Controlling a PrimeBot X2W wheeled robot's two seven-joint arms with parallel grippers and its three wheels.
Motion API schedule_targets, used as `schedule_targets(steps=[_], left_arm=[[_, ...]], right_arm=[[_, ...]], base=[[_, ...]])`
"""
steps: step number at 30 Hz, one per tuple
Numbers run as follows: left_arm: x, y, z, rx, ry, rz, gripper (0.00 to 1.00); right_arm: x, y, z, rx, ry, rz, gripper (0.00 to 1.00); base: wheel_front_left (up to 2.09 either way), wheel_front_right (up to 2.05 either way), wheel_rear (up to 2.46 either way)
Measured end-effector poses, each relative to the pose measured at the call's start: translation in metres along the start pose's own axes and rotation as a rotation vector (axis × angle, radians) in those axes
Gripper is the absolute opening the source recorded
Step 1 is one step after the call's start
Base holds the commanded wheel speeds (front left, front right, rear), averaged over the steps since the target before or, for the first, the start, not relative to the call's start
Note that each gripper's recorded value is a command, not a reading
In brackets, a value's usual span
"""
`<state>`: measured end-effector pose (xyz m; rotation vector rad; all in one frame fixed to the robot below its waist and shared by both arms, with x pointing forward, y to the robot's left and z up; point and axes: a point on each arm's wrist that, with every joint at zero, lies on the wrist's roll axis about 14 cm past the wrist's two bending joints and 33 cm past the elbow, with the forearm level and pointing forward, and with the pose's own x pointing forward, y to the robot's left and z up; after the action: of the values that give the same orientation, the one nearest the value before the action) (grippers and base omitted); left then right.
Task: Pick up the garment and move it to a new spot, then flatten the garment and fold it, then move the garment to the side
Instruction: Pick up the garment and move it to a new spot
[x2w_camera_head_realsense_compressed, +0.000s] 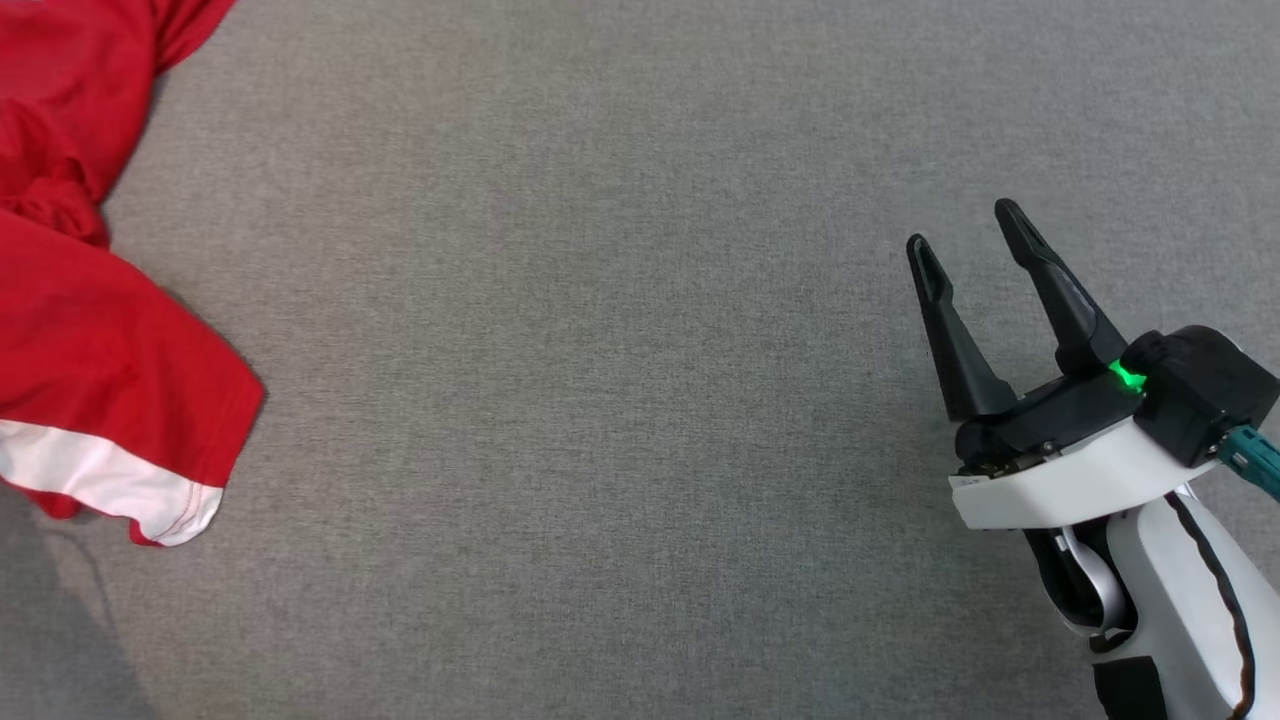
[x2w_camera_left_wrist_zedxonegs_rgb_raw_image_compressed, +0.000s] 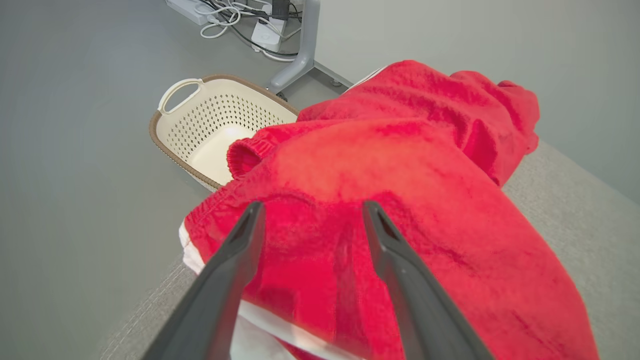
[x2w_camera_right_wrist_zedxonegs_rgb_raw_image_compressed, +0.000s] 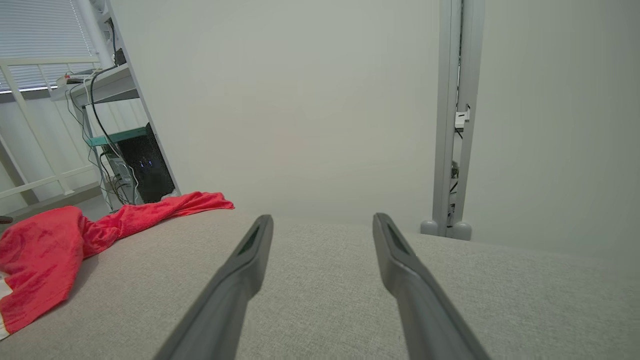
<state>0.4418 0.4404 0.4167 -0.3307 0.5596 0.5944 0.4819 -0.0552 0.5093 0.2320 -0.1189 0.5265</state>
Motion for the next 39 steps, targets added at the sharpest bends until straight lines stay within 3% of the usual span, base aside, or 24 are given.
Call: schedule_targets(steps=[12,16,18,19,32,39], left_arm=[[0.033,-0.008,-0.08,0.03,0.305,0.039,1.0],[0.034,-0.012,-0.084,0.036,0.324,0.025,1.0],[0.034,-0.013,-0.082,0.044,0.304,0.019,0.04],[0.033,-0.014,-0.079,0.051,0.291,0.017,0.0],[0.007,-0.018,0.008,0.222,0.042,-0.055,0.0],[-0.026,-0.061,0.071,0.341,-0.151,-0.175,0.0]], right_arm=[[-0.009,-0.034,-0.021,-0.013,0.049,-0.069,1.0],[-0.008,-0.036,-0.021,-0.013,0.049,-0.072,1.0],[-0.008,-0.035,-0.02,-0.015,0.047,-0.07,1.0],[-0.008,-0.034,-0.02,-0.016,0.046,-0.069,1.0],[-0.01,-0.001,0.017,0.0,-0.029,-0.037,1.0],[-0.019,0.02,0.043,0.009,-0.083,-0.029,1.0]], base=[[0.0,0.0,0.0],[0.0,0.0,0.0],[0.0,0.0,0.0],[0.0,0.0,0.0],[0.0,0.0,0.0],[0.0,0.0,0.0]])
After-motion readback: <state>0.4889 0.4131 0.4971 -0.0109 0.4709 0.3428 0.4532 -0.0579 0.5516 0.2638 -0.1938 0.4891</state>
